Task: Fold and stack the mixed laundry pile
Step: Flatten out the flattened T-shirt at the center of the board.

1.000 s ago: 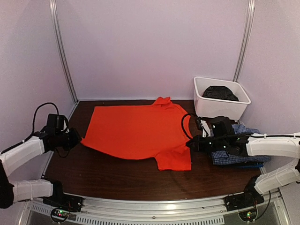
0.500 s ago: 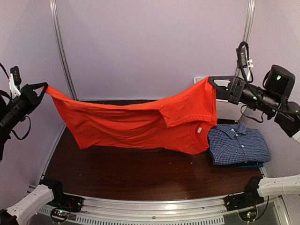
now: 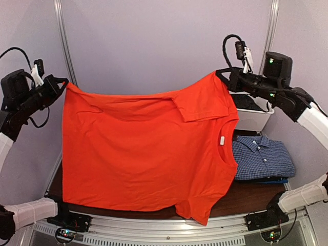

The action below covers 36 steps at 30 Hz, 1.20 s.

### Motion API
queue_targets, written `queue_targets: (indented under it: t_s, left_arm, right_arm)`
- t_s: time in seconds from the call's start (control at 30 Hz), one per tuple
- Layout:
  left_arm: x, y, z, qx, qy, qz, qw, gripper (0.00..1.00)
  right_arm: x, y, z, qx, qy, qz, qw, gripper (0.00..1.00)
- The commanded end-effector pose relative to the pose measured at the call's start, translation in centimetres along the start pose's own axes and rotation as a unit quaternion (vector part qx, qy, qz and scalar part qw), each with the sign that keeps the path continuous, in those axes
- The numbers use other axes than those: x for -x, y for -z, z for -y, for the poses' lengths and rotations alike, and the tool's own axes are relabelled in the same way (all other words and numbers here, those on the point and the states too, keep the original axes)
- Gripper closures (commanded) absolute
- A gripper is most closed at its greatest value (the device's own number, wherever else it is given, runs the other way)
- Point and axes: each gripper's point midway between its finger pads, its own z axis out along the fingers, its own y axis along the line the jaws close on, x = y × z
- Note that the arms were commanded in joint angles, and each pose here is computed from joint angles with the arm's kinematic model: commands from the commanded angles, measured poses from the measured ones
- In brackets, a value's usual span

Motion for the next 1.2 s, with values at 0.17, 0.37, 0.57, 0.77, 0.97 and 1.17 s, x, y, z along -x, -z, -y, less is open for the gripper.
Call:
queue_targets:
  t_s: [0.17,0.37,0.57,0.77,0.97,1.17]
  left_arm:
    - [5.2,-14.0,-2.7,-0.001,0.004,0.051,0.999,1.00]
    - [10.7,-17.6,-2.8,-0.066,0.010,0.092,0.994,1.00]
    - [5.9,-19.4,-7.2,-0.040,0.003,0.047,0.998,1.00]
    - [-9.4,-21.8,-17.7,0.031,0.050,-0.081,0.995,1.00]
    - [-19.5,-21.2,-24.6,0.075,0.125,-0.141,0.979,1.00]
    - [-21.6,-20.9,-25.4,0.082,0.156,-0.165,0.970,1.00]
  right_arm:
    - [5.7,-10.4,10.6,-0.038,-0.025,0.046,0.998,1.00]
    - [12.9,-13.5,11.0,-0.002,-0.007,0.091,0.996,1.00]
    - [6.0,-17.1,14.7,-0.017,-0.039,0.035,0.998,1.00]
    - [-10.2,-21.0,19.4,-0.023,-0.112,-0.081,0.990,1.00]
    - [-23.0,-20.7,21.6,-0.037,-0.169,-0.179,0.968,1.00]
    - [-25.4,-19.4,21.5,-0.044,-0.184,-0.214,0.958,1.00]
